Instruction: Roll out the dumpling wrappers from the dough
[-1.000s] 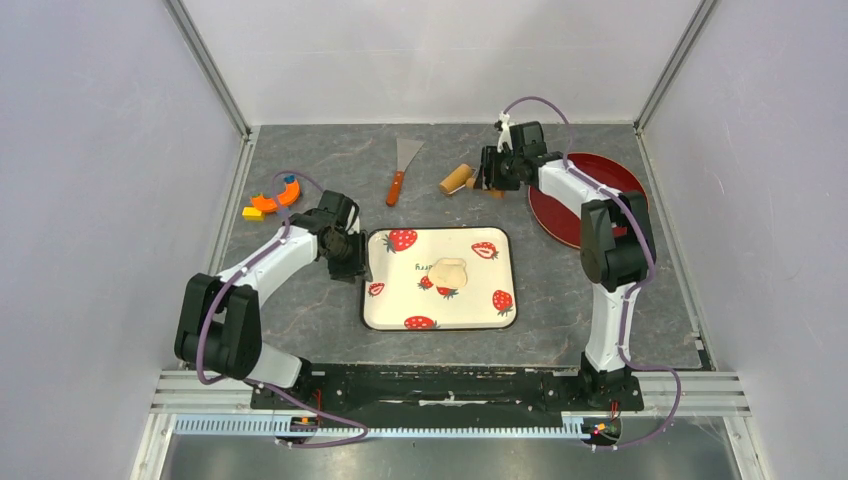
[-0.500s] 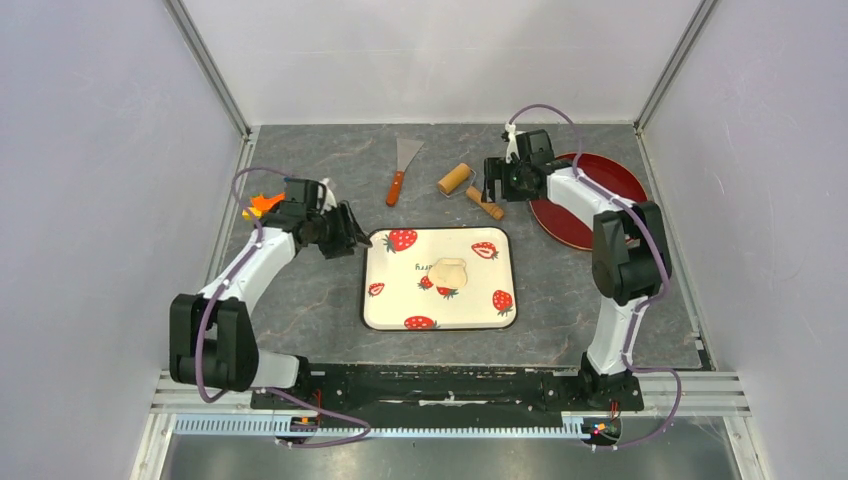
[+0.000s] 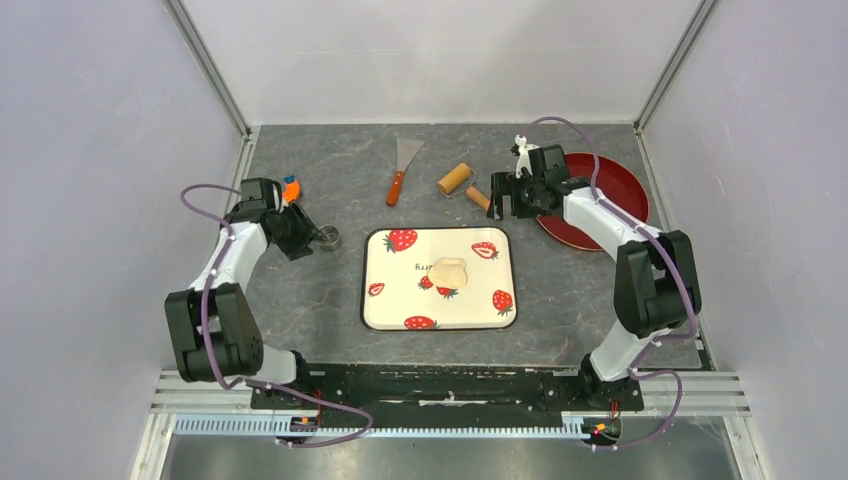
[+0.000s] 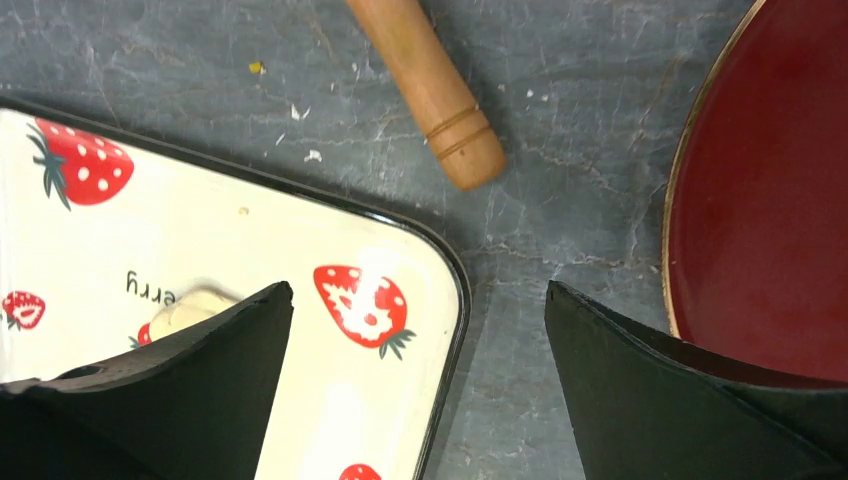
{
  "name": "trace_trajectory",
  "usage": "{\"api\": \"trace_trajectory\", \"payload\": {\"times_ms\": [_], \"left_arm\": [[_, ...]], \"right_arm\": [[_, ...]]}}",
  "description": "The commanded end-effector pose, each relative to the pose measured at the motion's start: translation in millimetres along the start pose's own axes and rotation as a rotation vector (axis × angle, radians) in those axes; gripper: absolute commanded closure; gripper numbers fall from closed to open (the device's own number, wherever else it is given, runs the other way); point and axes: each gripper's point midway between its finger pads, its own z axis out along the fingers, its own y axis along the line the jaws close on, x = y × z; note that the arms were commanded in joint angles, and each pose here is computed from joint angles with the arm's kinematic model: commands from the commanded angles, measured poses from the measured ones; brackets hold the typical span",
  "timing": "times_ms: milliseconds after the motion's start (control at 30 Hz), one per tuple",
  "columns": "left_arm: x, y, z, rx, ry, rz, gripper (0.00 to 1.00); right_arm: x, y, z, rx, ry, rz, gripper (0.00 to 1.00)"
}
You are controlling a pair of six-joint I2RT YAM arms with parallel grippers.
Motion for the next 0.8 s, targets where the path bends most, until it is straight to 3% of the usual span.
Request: {"api": "trace_trajectory", "payload": {"times_ms": [0,533,667,767], "left_arm": [[-12,10,12,-0.067,0.003,0.017,0.47],[-32,18,61,-0.118,0.061,0.002,0.55],[-33,21,67,-0.128,0.072,0.007,0.63],[-31,22,67,-0.13,0.075,0.018,0.77]], "right_arm": [[-2,13,-15,-0.058,-0.031,-0.001,0.02],[21,23,-22,-0.119,0.012,0.02,0.05],[18,25,-23,-0.126,0.006,0.018,0.07],[16,25,-24,-0.127,0.005,0.016,0.07]]}}
